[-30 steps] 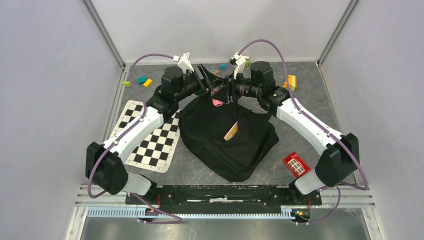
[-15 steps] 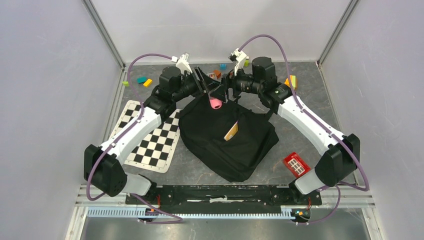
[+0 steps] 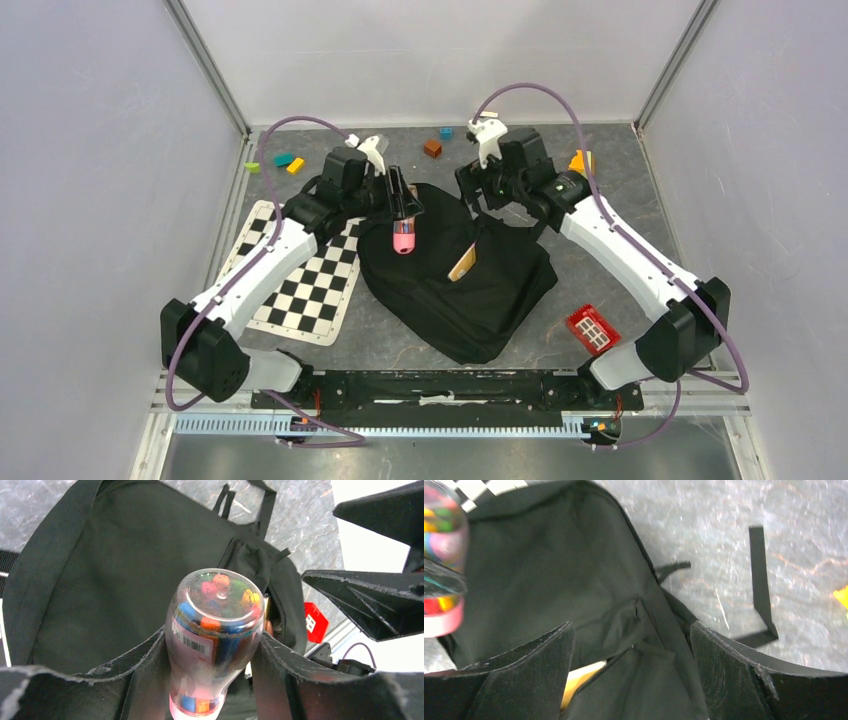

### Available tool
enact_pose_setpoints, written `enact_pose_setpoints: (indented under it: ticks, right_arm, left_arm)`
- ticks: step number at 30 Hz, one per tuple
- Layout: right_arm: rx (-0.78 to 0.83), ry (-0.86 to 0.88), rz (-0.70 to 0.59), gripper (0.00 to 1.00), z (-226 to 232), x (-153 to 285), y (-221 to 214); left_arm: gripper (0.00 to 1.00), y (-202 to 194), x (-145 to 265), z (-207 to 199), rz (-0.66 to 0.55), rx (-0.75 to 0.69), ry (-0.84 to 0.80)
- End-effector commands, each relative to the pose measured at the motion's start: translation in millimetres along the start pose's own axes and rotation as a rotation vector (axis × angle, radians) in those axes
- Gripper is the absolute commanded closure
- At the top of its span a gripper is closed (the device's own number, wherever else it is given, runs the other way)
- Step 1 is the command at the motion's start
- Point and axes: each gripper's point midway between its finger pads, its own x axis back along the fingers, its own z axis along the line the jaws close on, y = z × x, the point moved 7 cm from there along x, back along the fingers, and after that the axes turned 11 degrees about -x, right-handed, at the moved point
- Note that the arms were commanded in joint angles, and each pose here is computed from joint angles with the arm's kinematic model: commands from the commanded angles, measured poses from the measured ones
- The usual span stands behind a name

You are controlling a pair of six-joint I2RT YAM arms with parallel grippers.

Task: Pack the student bag
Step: Adjust the student bag at the center of the board.

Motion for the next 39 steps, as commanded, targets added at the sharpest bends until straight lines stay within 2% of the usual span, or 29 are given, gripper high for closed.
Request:
enact_pose_setpoints:
  ticks: [1, 7, 11, 16, 18, 21, 22, 23, 26, 30, 32, 39]
  right_arm:
    - [0.085, -0.287, 0.105, 0.10, -6, 18, -20]
    - [0.153, -0.405, 0.223, 0.08, 24, 9, -38]
    - [0.199, -0.486, 0.328, 0.08, 31, 3, -55]
    - [0.200, -0.506, 0.466, 0.13, 38, 7, -84]
    - [0.205, -0.536, 0.536, 0.22, 37, 15, -102]
    - [0.180, -0.556, 0.562, 0.64, 32, 27, -117]
    - [0.178, -0.561, 0.542, 0.89, 30, 28, -118]
    - [0.192, -0.580, 0.511, 1.00, 28, 28, -113]
    - [0.272, -0.629, 0.411, 1.00, 16, 14, -77]
    - [0.451, -0.606, 0.288, 1.00, -2, -23, -24]
    - [0.468, -0.589, 0.178, 1.00, -11, -42, 0]
    - [0.594, -0.251, -0.155, 1.00, -13, -108, 57]
  left_arm:
    - [0.86, -4, 14, 4, -0.029, -0.032, 0.044]
    - [0.86, -12, 24, 22, -0.065, -0.027, 0.193]
    - [0.85, -17, 24, 26, -0.088, -0.022, 0.204]
    - [0.85, -20, 23, 27, -0.098, -0.010, 0.190]
    - [0.85, -19, 26, 26, -0.105, -0.018, 0.191]
    - [0.85, -16, 33, 28, -0.124, -0.026, 0.208]
    - [0.85, -14, 35, 28, -0.129, -0.032, 0.212]
    - [0.85, -13, 37, 29, -0.135, -0.036, 0.216]
    - [0.85, -9, 46, 27, -0.157, -0.060, 0.211]
    - [0.84, -4, 57, 23, -0.202, -0.100, 0.191]
    - [0.84, -3, 60, 21, -0.222, -0.114, 0.175]
    - [0.84, -1, 49, 10, -0.255, -0.098, 0.049]
